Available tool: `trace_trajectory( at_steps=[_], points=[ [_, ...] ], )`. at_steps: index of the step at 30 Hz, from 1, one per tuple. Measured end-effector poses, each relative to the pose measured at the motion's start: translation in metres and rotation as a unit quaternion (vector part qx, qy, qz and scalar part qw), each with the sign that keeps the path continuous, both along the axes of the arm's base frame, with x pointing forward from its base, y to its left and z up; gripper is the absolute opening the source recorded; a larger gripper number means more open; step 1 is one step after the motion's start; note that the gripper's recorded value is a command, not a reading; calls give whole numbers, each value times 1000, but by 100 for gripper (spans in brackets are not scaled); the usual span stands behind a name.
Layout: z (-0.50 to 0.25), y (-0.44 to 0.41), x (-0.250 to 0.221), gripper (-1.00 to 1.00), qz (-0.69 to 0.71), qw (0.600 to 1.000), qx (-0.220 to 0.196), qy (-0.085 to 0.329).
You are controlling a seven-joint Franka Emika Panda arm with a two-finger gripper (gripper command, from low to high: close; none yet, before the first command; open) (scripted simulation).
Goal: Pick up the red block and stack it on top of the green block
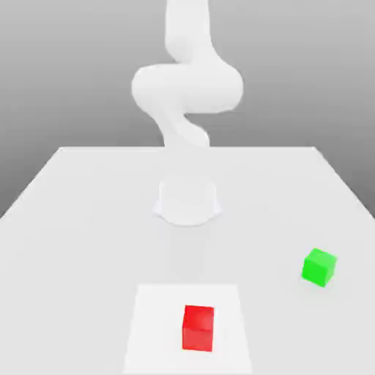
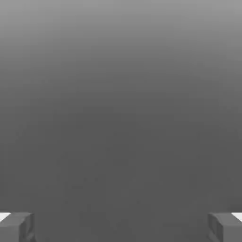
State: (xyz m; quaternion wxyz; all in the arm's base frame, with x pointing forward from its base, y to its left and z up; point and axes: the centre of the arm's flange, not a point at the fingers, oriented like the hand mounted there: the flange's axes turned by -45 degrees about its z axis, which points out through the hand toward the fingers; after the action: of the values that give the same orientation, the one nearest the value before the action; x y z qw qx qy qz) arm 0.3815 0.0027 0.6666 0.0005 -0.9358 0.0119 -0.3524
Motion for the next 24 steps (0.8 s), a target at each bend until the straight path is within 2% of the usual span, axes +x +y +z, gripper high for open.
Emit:
trace_trajectory(
  at_steps=[5, 11, 16, 21, 24],
  points=[
    [-99, 4, 55, 0, -10, 997, 1, 82],
    [-224, 7, 87, 0, -21, 984, 4, 175],
    [-328, 10, 87, 0, -29, 967, 9, 252],
    [-426, 14, 65, 0, -36, 944, 16, 328],
    [-471, 15, 56, 0, -38, 936, 19, 349]
  ],
)
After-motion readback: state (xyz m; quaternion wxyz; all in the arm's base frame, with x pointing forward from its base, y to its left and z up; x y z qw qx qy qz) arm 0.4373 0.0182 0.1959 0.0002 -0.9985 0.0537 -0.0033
